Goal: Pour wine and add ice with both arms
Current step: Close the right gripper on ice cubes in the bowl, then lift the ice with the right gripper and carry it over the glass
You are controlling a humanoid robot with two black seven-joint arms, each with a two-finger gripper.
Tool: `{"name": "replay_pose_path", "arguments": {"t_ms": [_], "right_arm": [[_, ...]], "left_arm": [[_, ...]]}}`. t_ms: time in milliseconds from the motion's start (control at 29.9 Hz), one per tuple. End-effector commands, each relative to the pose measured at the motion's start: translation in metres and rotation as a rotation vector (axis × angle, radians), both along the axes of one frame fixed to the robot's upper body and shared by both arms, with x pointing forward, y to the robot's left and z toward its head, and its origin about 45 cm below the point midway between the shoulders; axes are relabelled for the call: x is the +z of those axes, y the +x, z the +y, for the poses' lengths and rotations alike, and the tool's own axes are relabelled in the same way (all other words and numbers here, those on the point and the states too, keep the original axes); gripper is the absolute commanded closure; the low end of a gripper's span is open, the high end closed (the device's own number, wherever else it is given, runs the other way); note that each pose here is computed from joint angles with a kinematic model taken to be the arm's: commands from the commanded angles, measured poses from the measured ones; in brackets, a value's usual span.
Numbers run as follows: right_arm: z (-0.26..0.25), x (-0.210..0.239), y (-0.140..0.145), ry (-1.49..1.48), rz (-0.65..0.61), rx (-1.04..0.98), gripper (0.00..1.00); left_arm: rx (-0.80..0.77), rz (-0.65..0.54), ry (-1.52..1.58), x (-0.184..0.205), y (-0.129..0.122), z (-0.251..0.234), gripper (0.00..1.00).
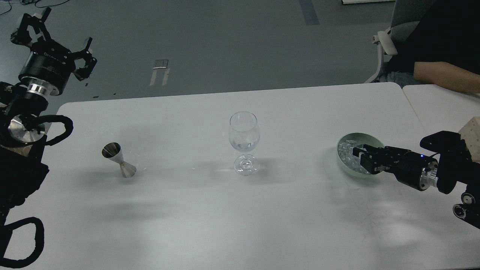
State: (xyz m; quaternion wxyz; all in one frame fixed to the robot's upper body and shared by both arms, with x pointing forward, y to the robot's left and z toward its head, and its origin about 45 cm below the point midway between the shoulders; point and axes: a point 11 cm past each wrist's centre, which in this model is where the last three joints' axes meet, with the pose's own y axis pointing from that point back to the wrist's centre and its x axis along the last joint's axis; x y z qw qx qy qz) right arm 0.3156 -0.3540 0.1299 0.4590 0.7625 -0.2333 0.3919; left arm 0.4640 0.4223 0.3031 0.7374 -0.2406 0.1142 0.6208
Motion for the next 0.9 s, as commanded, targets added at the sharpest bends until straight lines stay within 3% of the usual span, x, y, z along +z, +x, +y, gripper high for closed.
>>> {"name": "replay_pose_path", "arguments": {"t_ms": [0,234,401,535,870], "right_arm": [[-0.001,0.0,0.0,0.0,0.0,-0.001,0.75],[-0.001,-0.001,-0.001,0.0,0.005,-0.003,0.76],[0.001,0.003,0.001,0.006,-0.005,0.0,0.92],[0.002,0.015,0.009,0.012,-0.031,0.007,0.92],[0.015,0.137,0.034,0.011,-0.175,0.127,0.92]], "left_arm": [[-0.001,-0.001,-0.001,0.0,0.0,-0.001,0.02],[-0.001,-0.001,-0.001,0.0,0.0,-0.001,0.02],[-0.002,-0.001,-0.002,0.0,0.001,-0.001,0.02],[-0.003,-0.004,-0.004,0.002,0.001,-0.002,0.02],[-0.007,-0.012,-0.005,0.005,0.003,-0.004,0.02]]}}
